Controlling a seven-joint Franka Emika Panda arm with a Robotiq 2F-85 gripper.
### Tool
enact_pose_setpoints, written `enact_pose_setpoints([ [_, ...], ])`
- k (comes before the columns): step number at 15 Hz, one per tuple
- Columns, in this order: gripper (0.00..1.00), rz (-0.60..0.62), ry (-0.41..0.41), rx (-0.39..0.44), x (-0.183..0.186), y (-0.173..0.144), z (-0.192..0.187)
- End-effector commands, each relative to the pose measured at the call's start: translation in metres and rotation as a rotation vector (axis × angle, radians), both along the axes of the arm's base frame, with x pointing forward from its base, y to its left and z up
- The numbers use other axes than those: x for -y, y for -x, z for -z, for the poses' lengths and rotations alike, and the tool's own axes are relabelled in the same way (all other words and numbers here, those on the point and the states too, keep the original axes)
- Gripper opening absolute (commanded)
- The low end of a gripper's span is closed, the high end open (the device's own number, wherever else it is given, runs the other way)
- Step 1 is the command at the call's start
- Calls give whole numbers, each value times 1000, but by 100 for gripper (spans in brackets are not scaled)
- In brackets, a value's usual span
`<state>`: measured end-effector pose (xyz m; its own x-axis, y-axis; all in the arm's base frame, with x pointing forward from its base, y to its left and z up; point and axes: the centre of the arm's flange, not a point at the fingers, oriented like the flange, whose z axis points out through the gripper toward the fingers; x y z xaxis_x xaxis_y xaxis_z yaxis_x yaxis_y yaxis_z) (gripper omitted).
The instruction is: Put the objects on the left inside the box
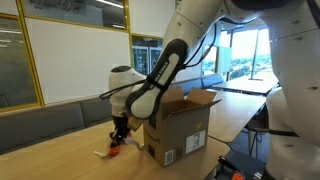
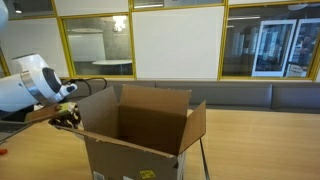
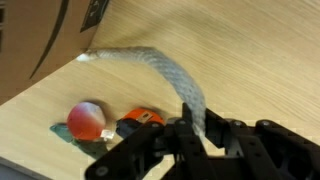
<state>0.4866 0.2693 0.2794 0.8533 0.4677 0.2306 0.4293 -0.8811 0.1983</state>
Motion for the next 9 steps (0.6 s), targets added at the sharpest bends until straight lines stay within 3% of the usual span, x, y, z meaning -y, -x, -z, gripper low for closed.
enact_pose_setpoints([
  [1,13,86,-15,101,15,30,-90],
  [9,13,344,-10,350,63,70,-263],
])
